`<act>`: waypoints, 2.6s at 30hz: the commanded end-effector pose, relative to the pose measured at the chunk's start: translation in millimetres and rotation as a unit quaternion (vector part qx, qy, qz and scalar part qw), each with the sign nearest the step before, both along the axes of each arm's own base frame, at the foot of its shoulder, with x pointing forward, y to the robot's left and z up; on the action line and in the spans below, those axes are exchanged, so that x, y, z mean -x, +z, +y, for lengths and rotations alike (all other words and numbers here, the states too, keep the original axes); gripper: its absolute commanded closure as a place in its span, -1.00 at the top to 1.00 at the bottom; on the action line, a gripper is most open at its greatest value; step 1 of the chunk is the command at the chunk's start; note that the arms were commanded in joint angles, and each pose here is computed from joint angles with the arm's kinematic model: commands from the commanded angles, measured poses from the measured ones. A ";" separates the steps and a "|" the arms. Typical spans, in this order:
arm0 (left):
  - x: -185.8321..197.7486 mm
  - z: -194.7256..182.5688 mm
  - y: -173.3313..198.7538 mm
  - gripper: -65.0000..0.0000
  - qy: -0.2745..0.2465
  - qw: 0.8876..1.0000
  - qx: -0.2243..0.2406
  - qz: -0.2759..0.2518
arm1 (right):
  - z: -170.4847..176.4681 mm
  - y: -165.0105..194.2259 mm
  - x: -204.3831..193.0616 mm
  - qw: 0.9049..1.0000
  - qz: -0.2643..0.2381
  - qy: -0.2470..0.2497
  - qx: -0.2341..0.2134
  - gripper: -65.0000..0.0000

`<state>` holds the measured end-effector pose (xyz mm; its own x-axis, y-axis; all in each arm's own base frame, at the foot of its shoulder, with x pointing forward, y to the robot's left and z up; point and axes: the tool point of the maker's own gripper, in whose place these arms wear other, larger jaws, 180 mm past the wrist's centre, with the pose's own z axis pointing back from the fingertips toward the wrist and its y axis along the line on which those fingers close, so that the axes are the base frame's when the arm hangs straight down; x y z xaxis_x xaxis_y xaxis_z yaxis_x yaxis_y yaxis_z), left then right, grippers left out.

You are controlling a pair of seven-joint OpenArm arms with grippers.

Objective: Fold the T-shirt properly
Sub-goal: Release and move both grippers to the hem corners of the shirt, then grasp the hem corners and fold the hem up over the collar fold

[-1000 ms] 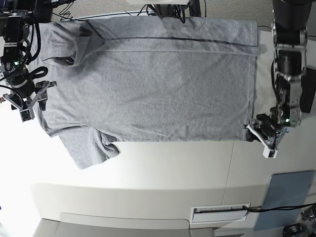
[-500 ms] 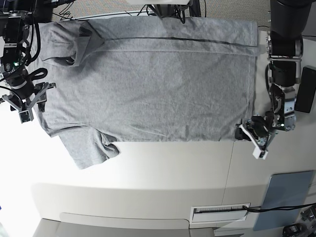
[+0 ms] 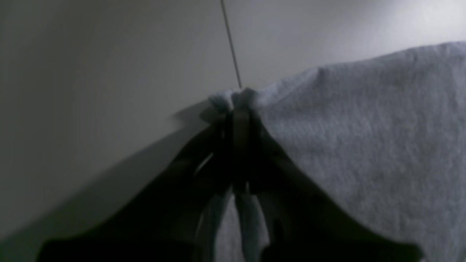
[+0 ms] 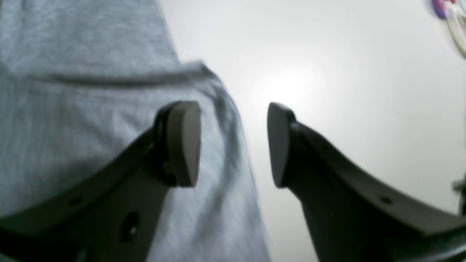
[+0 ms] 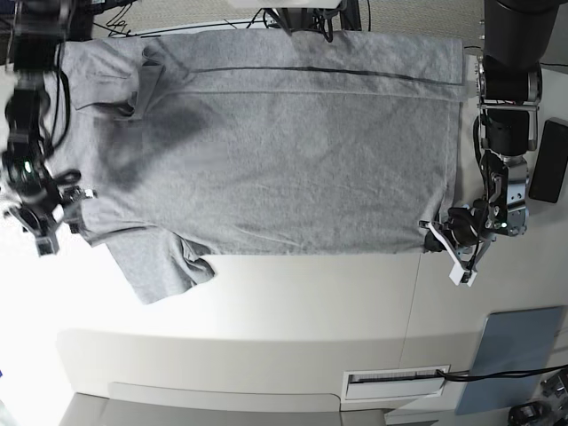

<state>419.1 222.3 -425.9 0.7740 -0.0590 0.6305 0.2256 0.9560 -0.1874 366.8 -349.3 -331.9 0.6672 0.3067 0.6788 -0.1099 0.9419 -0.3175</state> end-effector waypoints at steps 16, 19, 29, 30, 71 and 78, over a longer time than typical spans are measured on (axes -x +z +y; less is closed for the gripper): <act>16.0 11.9 -13.2 -1.00 -0.002 0.999 -0.025 0.027 | 21.0 -16.2 -96.6 0.996 0.061 -0.011 -0.057 -0.10; 16.2 12.1 -13.4 -1.00 -0.002 0.999 -0.026 0.028 | 33.6 -30.7 -101.3 0.994 0.069 -0.016 -0.079 -0.10; 17.4 14.6 -15.0 -1.00 -0.006 0.999 -0.037 0.030 | 34.4 -50.6 -102.8 0.996 0.077 -0.034 -0.041 -0.10; 17.3 14.7 -15.0 -1.00 -0.006 0.999 -0.037 0.030 | 33.9 -52.6 -100.5 0.995 0.084 -0.036 -0.040 -0.10; 7.8 -3.9 20.3 -1.00 -0.014 0.997 -0.020 -0.070 | 50.9 34.5 -103.7 0.997 -0.055 -0.013 0.058 -1.00; 27.0 1.3 40.4 -1.00 0.008 0.995 0.011 -0.103 | 47.3 39.1 -67.9 0.992 -0.069 -0.012 0.109 -1.00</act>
<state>377.1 216.1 -407.2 0.6794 -0.0362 0.7329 0.2426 0.9537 -0.1778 423.5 -293.4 -318.6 0.6244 0.4330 0.6500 -0.0726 0.8608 -0.5037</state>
